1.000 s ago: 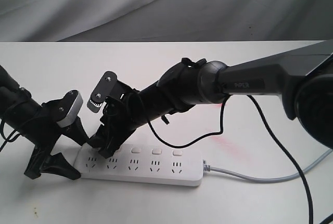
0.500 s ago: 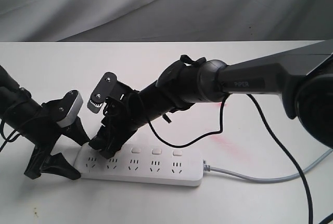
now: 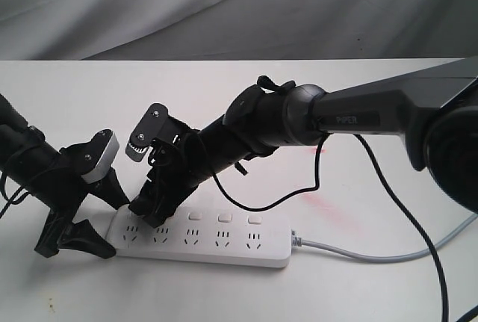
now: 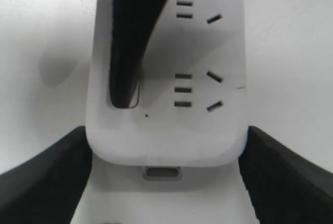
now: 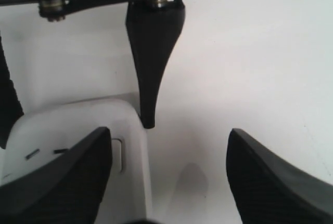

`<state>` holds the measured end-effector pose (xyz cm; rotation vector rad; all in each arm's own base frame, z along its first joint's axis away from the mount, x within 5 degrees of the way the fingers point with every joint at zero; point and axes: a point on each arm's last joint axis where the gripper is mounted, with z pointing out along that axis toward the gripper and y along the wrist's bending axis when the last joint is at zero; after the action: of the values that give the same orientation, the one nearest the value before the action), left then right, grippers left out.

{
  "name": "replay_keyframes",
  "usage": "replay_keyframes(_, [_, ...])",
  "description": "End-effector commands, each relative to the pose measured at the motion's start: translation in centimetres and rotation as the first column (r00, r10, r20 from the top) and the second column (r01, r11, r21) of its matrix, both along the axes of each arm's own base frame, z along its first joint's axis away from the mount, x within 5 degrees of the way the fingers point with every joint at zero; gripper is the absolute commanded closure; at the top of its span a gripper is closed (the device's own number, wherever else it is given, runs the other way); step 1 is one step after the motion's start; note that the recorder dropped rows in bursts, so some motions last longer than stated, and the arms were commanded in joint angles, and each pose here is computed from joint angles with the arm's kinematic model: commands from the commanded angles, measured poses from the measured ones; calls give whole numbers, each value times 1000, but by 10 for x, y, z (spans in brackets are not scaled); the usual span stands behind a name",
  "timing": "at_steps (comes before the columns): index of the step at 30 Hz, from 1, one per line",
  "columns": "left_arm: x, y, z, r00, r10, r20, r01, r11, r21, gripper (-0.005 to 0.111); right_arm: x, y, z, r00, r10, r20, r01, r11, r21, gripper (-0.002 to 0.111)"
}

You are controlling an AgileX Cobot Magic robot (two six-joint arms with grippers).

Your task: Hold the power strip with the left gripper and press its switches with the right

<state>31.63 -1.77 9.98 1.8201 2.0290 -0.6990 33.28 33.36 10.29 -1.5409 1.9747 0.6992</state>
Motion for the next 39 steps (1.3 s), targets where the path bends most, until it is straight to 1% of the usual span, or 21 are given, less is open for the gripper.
replay_keyframes(1, [-2, 1, -5, 999, -50, -2, 50, 998, 41, 60, 0, -4, -16, 999, 31, 41, -28, 997, -70, 49])
replay_keyframes(5, [-2, 1, -5, 999, -50, -2, 50, 998, 41, 60, -6, 2, -16, 998, 47, 47, -44, 996, -72, 49])
replay_keyframes(7, [-2, 1, -5, 999, -50, -2, 50, 998, 41, 60, -6, 2, -16, 998, 44, 51, -41, 997, -73, 49])
replay_keyframes(10, [-2, 1, -5, 999, -50, -2, 50, 998, 41, 60, -7, 2, -27, 999, 36, 34, -33, 996, -86, 49])
replay_keyframes(12, [-2, 1, -5, 999, -50, -2, 50, 998, 41, 60, -6, 2, -27, 1000, 13, 25, -11, 996, -85, 49])
replay_keyframes(14, [-2, 1, -5, 999, -50, -2, 50, 998, 41, 60, -4, 0, -28, 999, 17, 37, -13, 995, -95, 49])
replay_keyframes(16, [-2, 1, -5, 999, -50, -2, 50, 998, 41, 60, -4, -3, -30, 998, 33, 50, -26, 990, -138, 49])
replay_keyframes(19, [-2, 1, -5, 999, -50, -2, 50, 998, 41, 60, -8, -8, -34, 996, 82, 22, -75, 974, -212, 49])
replay_keyframes(22, [-2, 1, -5, 999, -50, -2, 50, 998, 41, 60, -8, -13, -37, 997, 74, 16, -67, 961, -269, 49])
replay_keyframes(26, [-2, 1, -5, 999, -50, -2, 50, 998, 41, 60, -8, -12, -36, 998, 63, 7, -59, 964, -261, 49])
replay_keyframes(31, [-2, 1, -5, 999, -50, -2, 50, 998, 41, 60, -6, -10, -34, 1000, 16, 13, -13, 974, -226, 49])
replay_keyframes(36, [-2, 1, -5, 999, -50, -2, 50, 998, 41, 60, -6, -9, -34, 999, 36, 20, -30, 974, -224, 49])
replay_keyframes(39, [-2, 1, -5, 999, -50, -2, 50, 998, 41, 60, -7, -8, -34, 1000, 28, 9, -25, 976, -216, 49])
